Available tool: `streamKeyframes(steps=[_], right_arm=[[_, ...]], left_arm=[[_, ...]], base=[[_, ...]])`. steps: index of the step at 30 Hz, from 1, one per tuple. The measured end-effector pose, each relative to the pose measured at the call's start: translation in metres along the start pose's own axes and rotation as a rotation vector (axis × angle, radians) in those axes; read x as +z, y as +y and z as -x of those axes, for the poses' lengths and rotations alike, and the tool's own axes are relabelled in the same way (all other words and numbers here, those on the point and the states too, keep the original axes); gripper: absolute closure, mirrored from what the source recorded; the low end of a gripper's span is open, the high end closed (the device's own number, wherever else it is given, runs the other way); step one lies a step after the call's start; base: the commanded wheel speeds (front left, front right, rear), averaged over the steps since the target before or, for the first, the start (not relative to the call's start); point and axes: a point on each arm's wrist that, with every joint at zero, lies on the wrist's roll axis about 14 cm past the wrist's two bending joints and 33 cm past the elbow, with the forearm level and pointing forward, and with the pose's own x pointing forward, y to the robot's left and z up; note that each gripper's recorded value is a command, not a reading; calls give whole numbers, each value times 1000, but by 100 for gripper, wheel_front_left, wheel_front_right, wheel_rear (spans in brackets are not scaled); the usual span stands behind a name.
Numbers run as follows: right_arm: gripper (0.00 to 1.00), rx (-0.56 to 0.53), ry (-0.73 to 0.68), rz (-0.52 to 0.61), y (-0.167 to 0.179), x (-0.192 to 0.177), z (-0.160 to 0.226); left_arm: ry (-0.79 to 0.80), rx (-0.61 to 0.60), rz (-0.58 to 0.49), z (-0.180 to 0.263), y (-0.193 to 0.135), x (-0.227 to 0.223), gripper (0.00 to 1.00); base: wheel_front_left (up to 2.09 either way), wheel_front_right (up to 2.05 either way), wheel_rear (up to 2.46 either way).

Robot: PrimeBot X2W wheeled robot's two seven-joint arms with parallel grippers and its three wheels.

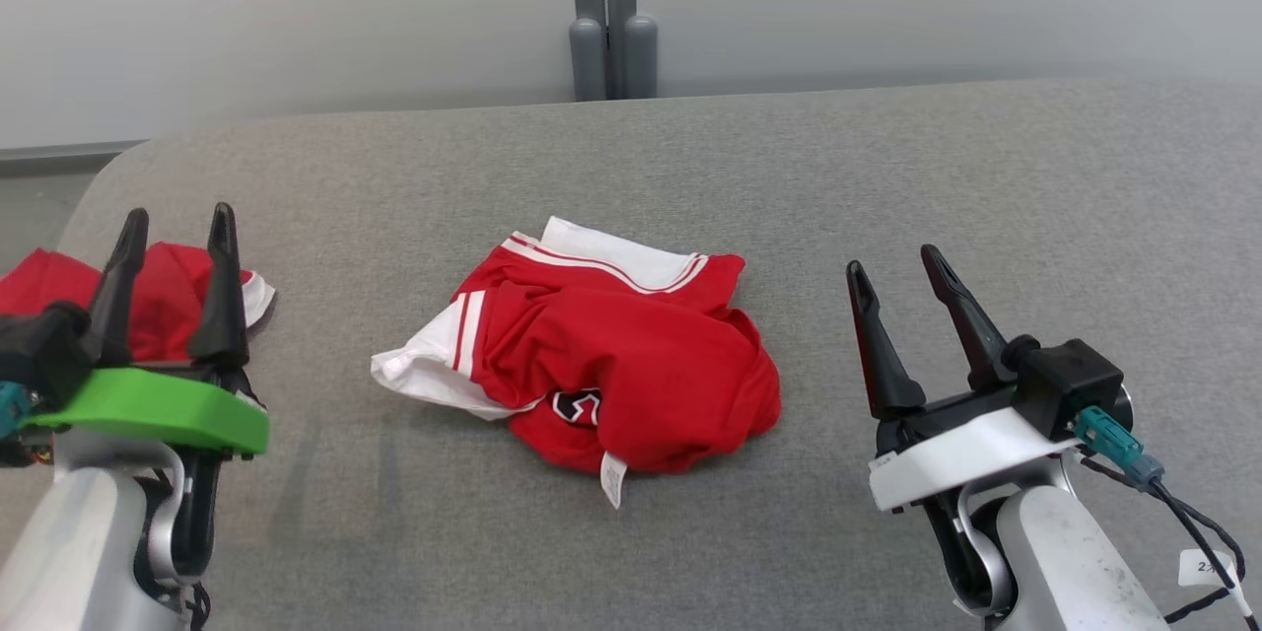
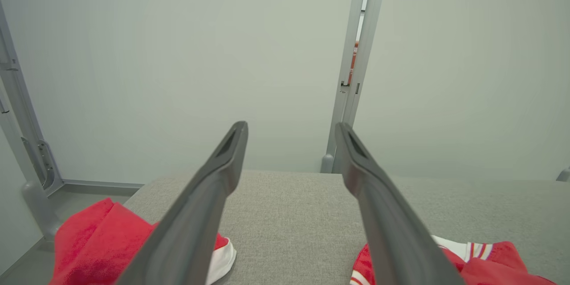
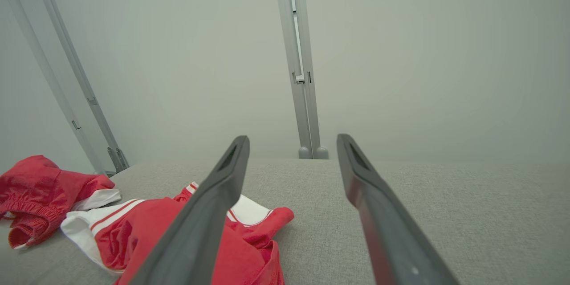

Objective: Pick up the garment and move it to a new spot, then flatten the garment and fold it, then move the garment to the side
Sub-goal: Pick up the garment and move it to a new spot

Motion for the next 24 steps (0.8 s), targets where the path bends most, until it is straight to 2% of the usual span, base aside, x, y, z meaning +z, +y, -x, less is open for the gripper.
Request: streamKeyframes(steps=[15,24], right_arm=[[0,-160,-31,52,-47,22,42],[0,-174,-13,45,-50,16,46]], left_arm=[[35,-138,118,25,-94,-38,0],[45,-147,144,31,-107,-47,0]], base=[[0,0,0],[0,0,0]])
